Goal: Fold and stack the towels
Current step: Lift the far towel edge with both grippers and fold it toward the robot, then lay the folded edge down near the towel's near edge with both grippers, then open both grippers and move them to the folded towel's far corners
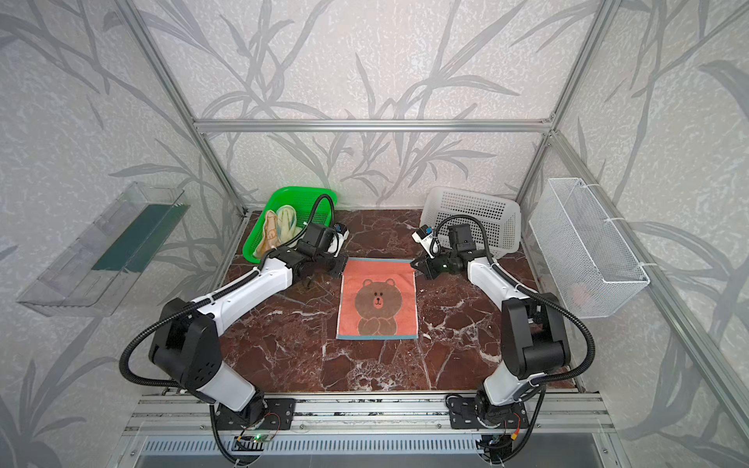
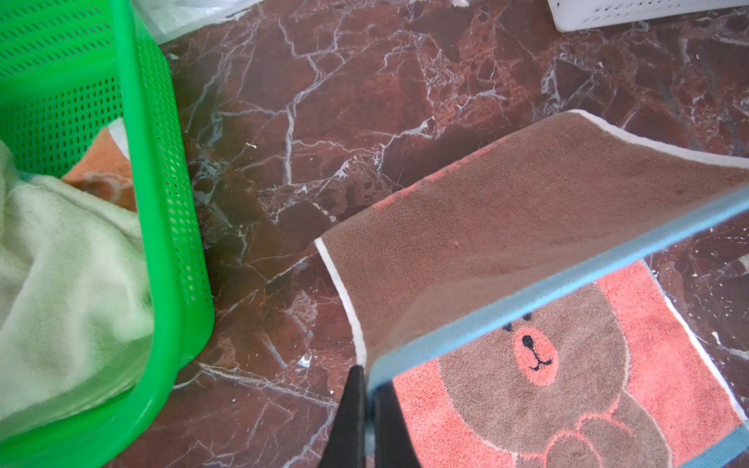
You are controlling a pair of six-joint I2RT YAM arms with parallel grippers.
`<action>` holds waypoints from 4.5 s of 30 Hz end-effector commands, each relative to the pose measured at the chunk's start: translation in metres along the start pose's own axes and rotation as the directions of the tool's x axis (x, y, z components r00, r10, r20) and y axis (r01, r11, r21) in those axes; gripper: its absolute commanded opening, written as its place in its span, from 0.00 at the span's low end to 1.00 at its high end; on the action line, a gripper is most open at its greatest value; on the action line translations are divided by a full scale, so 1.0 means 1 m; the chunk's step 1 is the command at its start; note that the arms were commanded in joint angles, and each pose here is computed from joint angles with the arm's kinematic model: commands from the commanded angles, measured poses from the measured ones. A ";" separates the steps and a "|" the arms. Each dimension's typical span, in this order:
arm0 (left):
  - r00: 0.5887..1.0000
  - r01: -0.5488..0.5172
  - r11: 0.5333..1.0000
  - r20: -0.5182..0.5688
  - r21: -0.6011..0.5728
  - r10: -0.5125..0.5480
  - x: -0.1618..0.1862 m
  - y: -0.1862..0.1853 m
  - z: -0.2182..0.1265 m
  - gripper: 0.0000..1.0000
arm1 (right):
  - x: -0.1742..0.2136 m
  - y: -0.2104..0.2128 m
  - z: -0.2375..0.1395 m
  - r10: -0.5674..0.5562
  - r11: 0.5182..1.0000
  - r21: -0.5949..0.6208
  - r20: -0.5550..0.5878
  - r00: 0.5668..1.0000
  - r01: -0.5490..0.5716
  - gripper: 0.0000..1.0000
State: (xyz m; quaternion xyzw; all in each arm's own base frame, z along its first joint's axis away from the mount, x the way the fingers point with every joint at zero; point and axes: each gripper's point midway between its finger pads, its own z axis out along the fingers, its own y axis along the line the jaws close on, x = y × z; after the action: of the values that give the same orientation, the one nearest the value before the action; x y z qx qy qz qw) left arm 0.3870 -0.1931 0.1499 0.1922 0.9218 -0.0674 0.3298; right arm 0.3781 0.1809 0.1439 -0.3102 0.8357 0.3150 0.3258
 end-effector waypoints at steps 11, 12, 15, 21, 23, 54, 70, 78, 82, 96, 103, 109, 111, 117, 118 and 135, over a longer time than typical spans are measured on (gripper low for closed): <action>0.997 0.041 0.999 -0.057 -0.022 -0.042 0.033 -0.002 -0.014 0.00 | 0.034 0.023 -0.010 0.117 0.993 -0.016 -0.055 0.992 -0.118 0.00; 0.997 0.041 0.999 -0.061 -0.023 -0.042 0.033 -0.002 -0.016 0.00 | 0.035 0.025 -0.010 0.119 0.993 -0.018 -0.055 0.991 -0.120 0.00; 0.996 0.046 0.999 -0.070 -0.019 -0.047 0.035 -0.005 -0.024 0.00 | 0.036 0.031 -0.013 0.124 0.992 -0.021 -0.041 0.991 -0.125 0.00; 0.998 0.037 0.999 -0.053 -0.013 -0.038 0.037 -0.011 -0.039 0.00 | 0.039 0.045 -0.020 0.131 0.991 -0.021 -0.033 0.991 -0.131 0.00; 0.998 0.037 0.999 -0.049 -0.016 -0.038 0.038 -0.012 -0.043 0.00 | 0.041 0.049 -0.023 0.132 0.991 -0.017 -0.032 0.991 -0.133 0.00; 0.978 0.068 0.997 -0.201 0.031 -0.060 0.104 -0.040 -0.014 0.00 | 0.103 0.071 -0.002 0.234 0.971 -0.002 -0.214 0.948 -0.240 0.00; 0.974 0.075 0.994 -0.220 0.083 -0.055 0.118 -0.053 -0.011 0.00 | 0.106 0.081 0.000 0.307 0.948 0.001 -0.256 0.917 -0.318 0.11; 0.971 0.088 0.987 -0.232 0.131 -0.055 0.131 -0.063 0.000 0.02 | 0.127 0.082 0.013 0.380 0.912 -0.009 -0.356 0.854 -0.409 0.12; 0.970 0.092 0.984 -0.236 0.152 -0.054 0.139 -0.065 0.000 0.04 | 0.136 0.082 0.016 0.405 0.899 0.002 -0.381 0.831 -0.437 0.14; 0.965 0.137 0.974 -0.248 0.179 -0.090 0.161 -0.070 -0.014 0.33 | 0.146 0.104 0.013 0.441 0.867 -0.058 -0.370 0.818 -0.494 0.51; 0.971 0.156 0.969 -0.211 0.190 -0.115 0.158 -0.069 -0.026 0.37 | 0.149 0.109 0.003 0.455 0.867 -0.044 -0.332 0.826 -0.496 0.57; 0.976 0.157 0.970 -0.181 0.184 -0.124 0.156 -0.066 -0.035 0.40 | 0.132 0.106 -0.005 0.431 0.891 -0.027 -0.269 0.861 -0.454 0.58; 0.980 0.147 0.976 -0.155 0.159 -0.122 0.152 -0.060 -0.036 0.42 | 0.123 0.103 -0.005 0.415 0.901 -0.023 -0.240 0.878 -0.432 0.58; 0.992 0.099 0.993 -0.089 0.071 -0.093 0.125 -0.045 -0.027 0.46 | 0.095 0.086 -0.006 0.326 0.945 0.032 -0.163 0.931 -0.326 0.58; 0.993 0.089 0.994 -0.087 0.060 -0.084 0.118 -0.044 -0.025 0.46 | 0.091 0.083 -0.006 0.309 0.951 0.044 -0.155 0.938 -0.306 0.58; 0.969 -0.005 0.993 -0.244 -0.118 -0.024 0.030 0.021 0.068 0.47 | 0.042 -0.034 0.048 0.153 0.943 0.332 -0.350 0.924 -0.030 0.59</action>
State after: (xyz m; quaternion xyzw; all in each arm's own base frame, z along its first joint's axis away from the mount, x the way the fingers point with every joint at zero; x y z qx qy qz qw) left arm 0.4101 -0.1906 0.0837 0.1549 0.9546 -0.0097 0.2542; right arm 0.3918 0.1958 0.0873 -0.2460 0.9279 0.1688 0.2234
